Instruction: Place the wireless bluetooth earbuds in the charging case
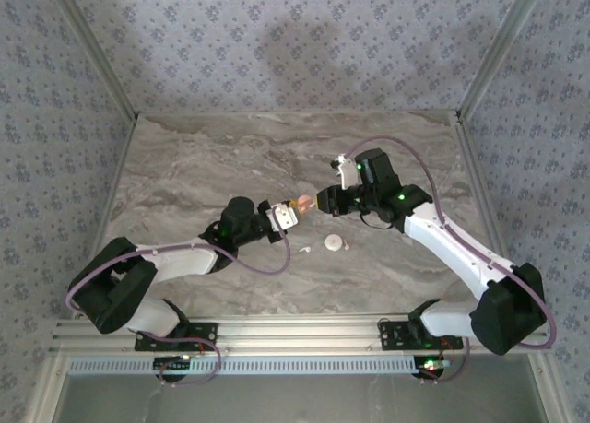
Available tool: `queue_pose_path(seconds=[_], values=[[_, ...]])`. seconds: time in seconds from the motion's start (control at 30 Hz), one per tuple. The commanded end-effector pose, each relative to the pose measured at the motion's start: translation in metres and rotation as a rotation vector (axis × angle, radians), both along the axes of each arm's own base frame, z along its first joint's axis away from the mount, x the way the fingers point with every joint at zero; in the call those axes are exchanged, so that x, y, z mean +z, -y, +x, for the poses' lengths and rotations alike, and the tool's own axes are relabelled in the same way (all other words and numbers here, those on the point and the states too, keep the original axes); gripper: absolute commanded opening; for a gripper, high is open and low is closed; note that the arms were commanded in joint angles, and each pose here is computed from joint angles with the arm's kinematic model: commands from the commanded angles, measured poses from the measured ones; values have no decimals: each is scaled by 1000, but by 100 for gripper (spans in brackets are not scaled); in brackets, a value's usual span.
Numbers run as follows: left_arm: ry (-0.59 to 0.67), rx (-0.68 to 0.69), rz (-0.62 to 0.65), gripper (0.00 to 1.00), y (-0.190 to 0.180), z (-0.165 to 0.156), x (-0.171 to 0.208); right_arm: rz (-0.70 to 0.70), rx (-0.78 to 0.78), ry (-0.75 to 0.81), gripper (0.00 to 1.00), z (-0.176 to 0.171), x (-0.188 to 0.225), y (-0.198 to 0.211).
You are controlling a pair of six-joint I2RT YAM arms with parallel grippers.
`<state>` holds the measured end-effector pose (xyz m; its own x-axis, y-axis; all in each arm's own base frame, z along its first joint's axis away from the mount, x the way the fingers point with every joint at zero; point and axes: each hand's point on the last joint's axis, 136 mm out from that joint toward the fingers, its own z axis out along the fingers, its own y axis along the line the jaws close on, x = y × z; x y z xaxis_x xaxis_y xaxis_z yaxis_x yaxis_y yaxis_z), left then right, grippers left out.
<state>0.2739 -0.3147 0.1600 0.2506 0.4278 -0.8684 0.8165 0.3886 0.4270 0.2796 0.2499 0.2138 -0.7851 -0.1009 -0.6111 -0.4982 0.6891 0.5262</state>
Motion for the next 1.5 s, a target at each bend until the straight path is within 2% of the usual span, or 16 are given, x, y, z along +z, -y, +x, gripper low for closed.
queue_pose_path(seconds=[0.0,0.2,0.43,0.63,1.03,1.37,1.47], values=[[14,16,14,11,0,4,1,-34,-18,-45,19,-7,-6,17],[-10,48,12,11,-9,1,-5,-98,-91,-205,20,-17,-43,56],[-22,61,11,11,-16,-4,-5,-246,-150,-445,20,-40,-98,103],[-23,68,14,11,-19,-5,-5,-362,-139,-600,21,-56,-131,123],[-28,82,1,11,-25,-9,-5,-524,-107,-756,23,-51,-175,135],[-22,90,1,11,-28,-10,-4,-562,-94,-776,25,-46,-180,134],[-22,91,1,11,-28,-10,-4,-565,-96,-771,29,-44,-180,133]])
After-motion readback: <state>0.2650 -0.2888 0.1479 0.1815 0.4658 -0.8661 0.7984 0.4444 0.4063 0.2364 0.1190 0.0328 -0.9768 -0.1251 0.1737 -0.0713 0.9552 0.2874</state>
